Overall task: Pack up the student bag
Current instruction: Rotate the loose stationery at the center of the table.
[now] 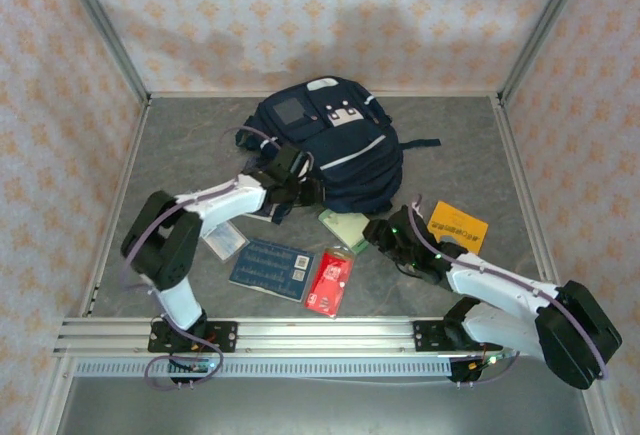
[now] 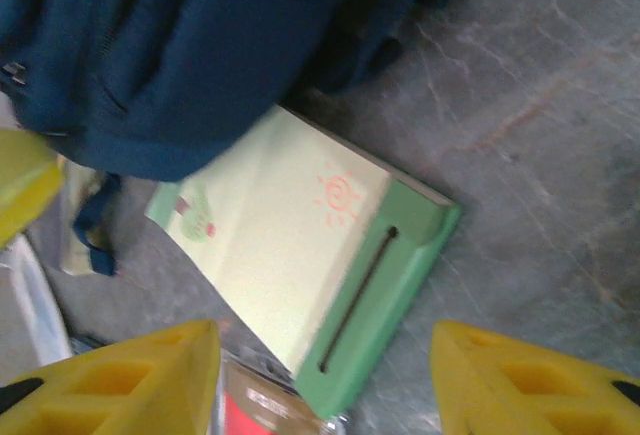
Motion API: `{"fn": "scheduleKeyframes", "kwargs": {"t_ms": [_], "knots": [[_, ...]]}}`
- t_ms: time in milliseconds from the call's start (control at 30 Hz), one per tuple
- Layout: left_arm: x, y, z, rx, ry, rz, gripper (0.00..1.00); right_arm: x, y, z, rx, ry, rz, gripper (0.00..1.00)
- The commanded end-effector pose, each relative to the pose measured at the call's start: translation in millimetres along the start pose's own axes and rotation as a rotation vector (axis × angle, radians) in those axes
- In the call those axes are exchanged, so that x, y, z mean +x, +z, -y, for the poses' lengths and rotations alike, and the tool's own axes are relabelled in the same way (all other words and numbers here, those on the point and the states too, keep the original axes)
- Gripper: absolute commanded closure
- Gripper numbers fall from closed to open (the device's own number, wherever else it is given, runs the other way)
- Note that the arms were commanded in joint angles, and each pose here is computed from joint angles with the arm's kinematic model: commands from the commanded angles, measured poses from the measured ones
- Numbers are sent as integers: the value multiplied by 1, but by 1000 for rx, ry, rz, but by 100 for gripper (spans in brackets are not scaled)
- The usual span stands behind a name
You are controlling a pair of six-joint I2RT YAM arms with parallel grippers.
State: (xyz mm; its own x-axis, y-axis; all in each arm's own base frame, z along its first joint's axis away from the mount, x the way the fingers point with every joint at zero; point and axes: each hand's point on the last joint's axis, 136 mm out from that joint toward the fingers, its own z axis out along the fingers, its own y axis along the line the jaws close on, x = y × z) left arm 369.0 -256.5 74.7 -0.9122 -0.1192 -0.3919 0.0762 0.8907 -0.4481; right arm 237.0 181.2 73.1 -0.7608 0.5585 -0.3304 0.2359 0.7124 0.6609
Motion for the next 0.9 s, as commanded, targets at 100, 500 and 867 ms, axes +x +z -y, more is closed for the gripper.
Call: {"fn": "scheduleKeyframes", "kwargs": {"t_ms": [100,500,867], "knots": [[-10,32,14,74,-12,-5,69,-15,3,6,-13,83,64,44],[34,43,15,138,-38,-102,65,-12,1,21,17,29,29,44],[66,28,25,162,-5,-153,52,-9,1,17,30,-54,-26,36]]}}
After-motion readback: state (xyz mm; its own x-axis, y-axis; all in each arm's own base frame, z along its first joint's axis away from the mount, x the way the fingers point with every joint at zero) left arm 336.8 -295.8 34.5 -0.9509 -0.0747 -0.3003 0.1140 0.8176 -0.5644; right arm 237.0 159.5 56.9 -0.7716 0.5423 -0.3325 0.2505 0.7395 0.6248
